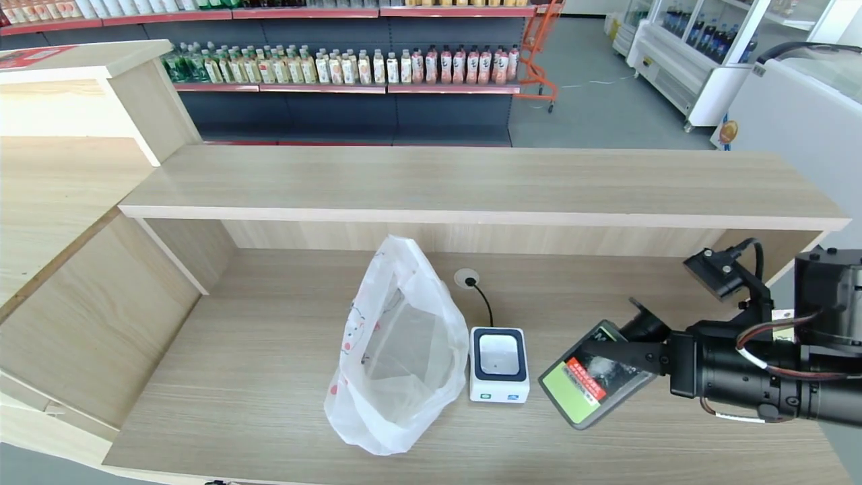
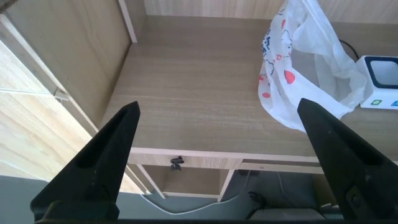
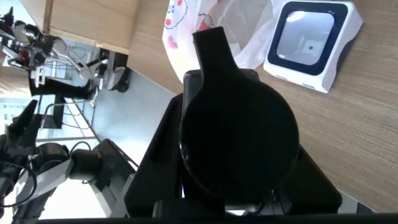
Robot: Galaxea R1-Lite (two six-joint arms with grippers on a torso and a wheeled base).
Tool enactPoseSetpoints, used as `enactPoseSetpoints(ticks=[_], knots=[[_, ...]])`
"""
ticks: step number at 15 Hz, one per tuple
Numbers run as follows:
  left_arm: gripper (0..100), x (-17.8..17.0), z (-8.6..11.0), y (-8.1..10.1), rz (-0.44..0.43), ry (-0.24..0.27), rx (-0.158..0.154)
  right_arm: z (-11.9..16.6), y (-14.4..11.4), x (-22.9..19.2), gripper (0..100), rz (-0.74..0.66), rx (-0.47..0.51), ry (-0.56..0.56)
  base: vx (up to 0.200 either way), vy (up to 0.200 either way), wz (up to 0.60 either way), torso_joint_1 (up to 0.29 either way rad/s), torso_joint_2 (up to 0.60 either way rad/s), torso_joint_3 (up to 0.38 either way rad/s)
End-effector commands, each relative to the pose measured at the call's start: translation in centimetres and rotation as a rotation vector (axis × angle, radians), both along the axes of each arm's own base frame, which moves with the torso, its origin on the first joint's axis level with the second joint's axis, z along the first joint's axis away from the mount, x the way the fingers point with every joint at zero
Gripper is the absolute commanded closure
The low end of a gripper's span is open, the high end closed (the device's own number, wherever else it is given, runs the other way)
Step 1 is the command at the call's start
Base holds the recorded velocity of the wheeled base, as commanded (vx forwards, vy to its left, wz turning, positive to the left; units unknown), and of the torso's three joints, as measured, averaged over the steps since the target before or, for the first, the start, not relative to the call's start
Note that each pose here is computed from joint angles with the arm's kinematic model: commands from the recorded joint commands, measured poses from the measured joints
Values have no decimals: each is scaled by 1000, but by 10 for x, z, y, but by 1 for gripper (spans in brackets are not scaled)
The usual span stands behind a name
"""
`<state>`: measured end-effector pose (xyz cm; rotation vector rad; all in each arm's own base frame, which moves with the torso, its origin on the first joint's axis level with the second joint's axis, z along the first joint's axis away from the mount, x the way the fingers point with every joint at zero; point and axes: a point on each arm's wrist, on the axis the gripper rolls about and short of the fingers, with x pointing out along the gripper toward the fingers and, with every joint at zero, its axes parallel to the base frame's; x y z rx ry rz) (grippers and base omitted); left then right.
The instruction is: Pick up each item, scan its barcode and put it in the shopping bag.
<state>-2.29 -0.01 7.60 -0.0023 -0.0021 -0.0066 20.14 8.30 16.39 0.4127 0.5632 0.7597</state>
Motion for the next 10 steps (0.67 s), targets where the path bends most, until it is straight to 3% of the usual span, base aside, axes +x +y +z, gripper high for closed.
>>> enactPoseSetpoints(ticks=[1, 6, 10], knots=[[0, 0, 0, 0, 0, -1, -2, -5, 6, 13, 100, -1, -21, 38, 0, 0, 0, 0, 0, 0], [0, 0, 0, 0, 0, -1, -1, -30, 22, 39, 100, -67, -110, 118, 0, 0, 0, 0, 0, 0], [0, 0, 0, 0, 0, -1, -2, -56, 66, 69, 100, 0, -156, 154, 0, 0, 0, 0, 0, 0]])
